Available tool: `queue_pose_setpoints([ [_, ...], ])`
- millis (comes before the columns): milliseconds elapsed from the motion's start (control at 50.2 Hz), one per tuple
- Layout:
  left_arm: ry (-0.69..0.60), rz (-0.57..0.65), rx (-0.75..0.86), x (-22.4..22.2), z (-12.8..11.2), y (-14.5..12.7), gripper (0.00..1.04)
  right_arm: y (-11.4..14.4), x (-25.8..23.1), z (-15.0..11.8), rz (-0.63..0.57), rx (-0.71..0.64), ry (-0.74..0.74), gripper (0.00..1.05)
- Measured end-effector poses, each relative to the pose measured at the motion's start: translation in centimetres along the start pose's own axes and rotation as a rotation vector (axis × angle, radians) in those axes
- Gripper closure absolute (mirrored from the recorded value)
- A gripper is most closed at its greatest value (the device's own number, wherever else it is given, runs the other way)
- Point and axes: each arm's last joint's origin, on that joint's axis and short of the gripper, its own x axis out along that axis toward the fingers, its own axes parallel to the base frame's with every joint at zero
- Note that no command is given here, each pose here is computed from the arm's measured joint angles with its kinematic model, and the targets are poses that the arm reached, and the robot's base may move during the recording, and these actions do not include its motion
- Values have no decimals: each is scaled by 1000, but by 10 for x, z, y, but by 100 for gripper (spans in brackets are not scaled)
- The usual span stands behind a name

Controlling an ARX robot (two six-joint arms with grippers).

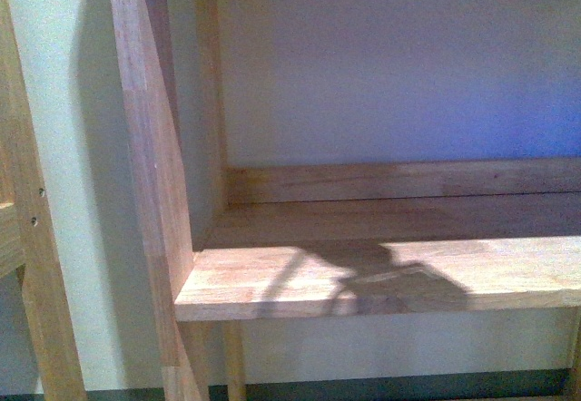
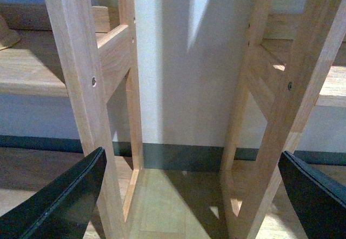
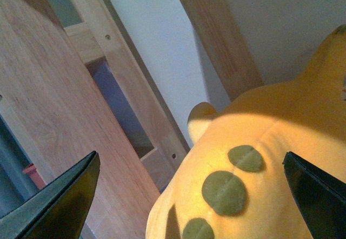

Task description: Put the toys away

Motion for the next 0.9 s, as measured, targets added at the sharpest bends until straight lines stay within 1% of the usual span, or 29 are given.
queue_pose_setpoints([
  [159,0,0,0,0,0,0,6,1,-16,4,-24,-30,-28,0],
  [199,0,0,0,0,0,0,6,2,-23,3,-50,-46,-38,0],
  [378,0,0,0,0,0,0,6,17,-62,1,-89,-186,-97,0],
  [418,0,0,0,0,0,0,6,21,-76,0,-115,-229,-113,0],
  [458,0,0,0,0,0,0,6,25,-86,-1,-116,-251,-130,0],
  [577,0,0,0,0,0,0,6,30,-116,-8,-159,-335,-155,0],
  [796,0,0,0,0,0,0,6,28,-178,-33,-271,-517,-142,0],
  [896,0,0,0,0,0,0,6,23,-205,-42,-301,-552,-127,0],
])
